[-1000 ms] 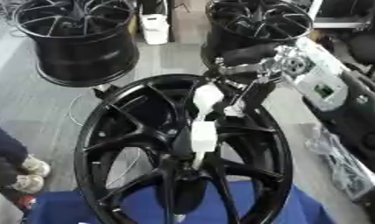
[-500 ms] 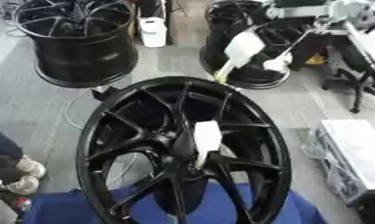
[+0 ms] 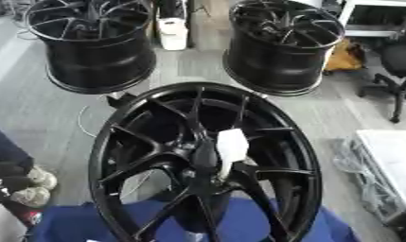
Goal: Pull the pin out of the wheel hub.
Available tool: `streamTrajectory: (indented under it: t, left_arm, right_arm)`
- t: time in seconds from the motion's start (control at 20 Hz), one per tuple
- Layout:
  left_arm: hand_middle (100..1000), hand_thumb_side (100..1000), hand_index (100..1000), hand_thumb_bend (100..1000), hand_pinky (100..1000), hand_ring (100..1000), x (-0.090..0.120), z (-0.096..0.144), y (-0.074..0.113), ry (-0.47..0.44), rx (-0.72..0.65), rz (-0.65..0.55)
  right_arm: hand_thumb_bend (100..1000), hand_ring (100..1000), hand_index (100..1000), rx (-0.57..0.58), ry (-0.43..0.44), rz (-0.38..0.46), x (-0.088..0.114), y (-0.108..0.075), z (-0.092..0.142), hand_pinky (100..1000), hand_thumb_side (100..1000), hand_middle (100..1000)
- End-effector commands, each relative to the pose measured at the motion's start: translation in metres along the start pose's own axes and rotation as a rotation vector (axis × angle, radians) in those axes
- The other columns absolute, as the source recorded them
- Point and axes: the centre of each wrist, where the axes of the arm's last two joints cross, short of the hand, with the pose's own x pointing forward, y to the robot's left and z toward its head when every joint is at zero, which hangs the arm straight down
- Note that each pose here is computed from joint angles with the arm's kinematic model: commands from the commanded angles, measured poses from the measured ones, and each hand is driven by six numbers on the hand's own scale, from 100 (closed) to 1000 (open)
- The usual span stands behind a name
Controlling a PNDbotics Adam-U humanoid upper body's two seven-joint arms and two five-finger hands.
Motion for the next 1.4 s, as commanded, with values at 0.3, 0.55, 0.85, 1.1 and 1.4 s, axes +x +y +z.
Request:
streamTrajectory:
  t: [0.3,0.55,0.85,1.1,1.4]
  left_arm:
    - [594,743,680,390,719,617,0.012,-0.003,0.003,-0.045,0.007,-0.016]
    - [593,743,680,389,719,617,0.010,-0.003,0.002,-0.045,0.009,-0.010]
    - [594,745,680,389,719,617,0.008,-0.002,0.001,-0.040,0.013,-0.003]
    - [593,745,680,389,720,617,0.008,-0.001,0.001,-0.041,0.019,0.000]
    - [593,745,680,388,719,617,0.008,-0.002,-0.002,-0.044,0.009,0.006]
  right_arm:
    - [100,630,829,-0.135,0.841,-0.127,-0.169,0.086,0.154,658,923,778]
    - [100,636,839,-0.146,0.951,-0.186,-0.178,0.142,0.195,655,995,838]
    - [100,610,813,-0.206,0.790,-0.181,-0.140,0.170,0.163,634,856,815]
    - [100,559,765,-0.272,0.560,-0.241,-0.080,0.177,0.125,605,701,739]
    - [100,526,731,-0.153,0.274,-0.438,0.014,0.222,0.119,584,678,679]
